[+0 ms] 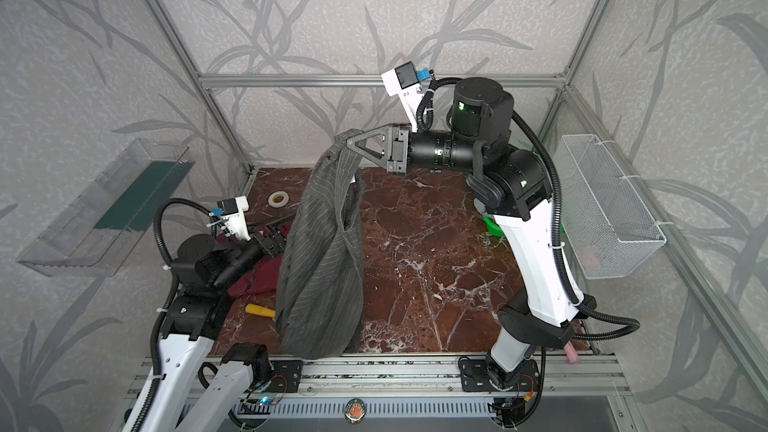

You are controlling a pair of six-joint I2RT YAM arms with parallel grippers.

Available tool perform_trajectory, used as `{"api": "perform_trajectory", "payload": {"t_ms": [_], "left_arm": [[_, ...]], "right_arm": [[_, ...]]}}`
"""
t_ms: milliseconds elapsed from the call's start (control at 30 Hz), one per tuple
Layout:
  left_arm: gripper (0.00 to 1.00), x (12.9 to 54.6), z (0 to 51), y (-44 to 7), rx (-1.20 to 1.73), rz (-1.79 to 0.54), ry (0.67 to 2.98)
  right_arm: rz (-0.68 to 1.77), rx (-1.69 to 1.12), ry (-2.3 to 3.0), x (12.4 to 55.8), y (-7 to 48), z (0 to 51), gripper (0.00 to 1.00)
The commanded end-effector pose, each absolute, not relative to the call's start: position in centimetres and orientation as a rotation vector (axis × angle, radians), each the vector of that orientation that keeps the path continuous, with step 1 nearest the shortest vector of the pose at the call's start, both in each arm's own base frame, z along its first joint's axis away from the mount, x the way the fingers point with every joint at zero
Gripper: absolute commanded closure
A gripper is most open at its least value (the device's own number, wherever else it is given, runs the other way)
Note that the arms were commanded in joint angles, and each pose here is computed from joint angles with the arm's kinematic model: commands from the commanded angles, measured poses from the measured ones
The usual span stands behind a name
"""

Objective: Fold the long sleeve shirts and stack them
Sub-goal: 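Lift the grey shirt with the right gripper while the left gripper reaches toward it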

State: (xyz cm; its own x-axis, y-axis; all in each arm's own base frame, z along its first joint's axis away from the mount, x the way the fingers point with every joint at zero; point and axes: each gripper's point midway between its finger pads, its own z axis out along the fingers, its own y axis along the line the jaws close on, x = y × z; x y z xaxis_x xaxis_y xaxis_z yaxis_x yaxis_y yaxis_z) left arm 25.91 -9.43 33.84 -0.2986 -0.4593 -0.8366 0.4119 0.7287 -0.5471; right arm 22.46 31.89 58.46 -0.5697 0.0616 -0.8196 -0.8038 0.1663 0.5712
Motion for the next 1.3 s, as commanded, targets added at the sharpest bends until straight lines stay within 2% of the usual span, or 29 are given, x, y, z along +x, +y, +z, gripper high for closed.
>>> {"api": "perform_trajectory", "payload": {"t_ms": [0, 167, 400, 633, 967, 1100, 1200, 1267], "left_arm": [[0.01, 24.4, 36.6, -11.2, 0.123, -0.914, 1.531], [0.01, 23.9, 35.7, -13.9, 0.263, -1.013, 1.590], [0.03, 23.0, 33.2, -16.4, 0.404, -1.015, 1.737], [0.02, 19.6, 32.0, -17.1, 0.508, -0.971, 1.813], [0.03, 18.8, 30.5, -18.2, 0.578, -1.009, 1.880], [0.08, 17.9, 30.3, -18.9, 0.620, -1.049, 1.914], [0.21, 17.6, 29.7, -18.5, 0.631, -0.989, 1.931], [0.35, 17.8, 29.4, -18.1, 0.626, -0.943, 1.940]], "right_arm": [[1.514, -0.797, 1.594, 20.2, 30.3, 60.4, 1.00], [1.498, -0.799, 1.609, 20.6, 29.7, 59.4, 1.00], [1.480, -0.792, 1.612, 20.5, 28.3, 58.6, 1.00], [1.541, -0.724, 1.606, 22.1, 26.8, 57.6, 1.00], [1.578, -0.761, 1.596, 21.1, 26.5, 57.4, 1.00], [1.575, -0.744, 1.603, 21.4, 26.3, 57.0, 1.00], [1.582, -0.729, 1.611, 21.9, 26.3, 56.7, 1.00], [1.573, -0.695, 1.622, 22.5, 26.1, 56.5, 1.00]]}}
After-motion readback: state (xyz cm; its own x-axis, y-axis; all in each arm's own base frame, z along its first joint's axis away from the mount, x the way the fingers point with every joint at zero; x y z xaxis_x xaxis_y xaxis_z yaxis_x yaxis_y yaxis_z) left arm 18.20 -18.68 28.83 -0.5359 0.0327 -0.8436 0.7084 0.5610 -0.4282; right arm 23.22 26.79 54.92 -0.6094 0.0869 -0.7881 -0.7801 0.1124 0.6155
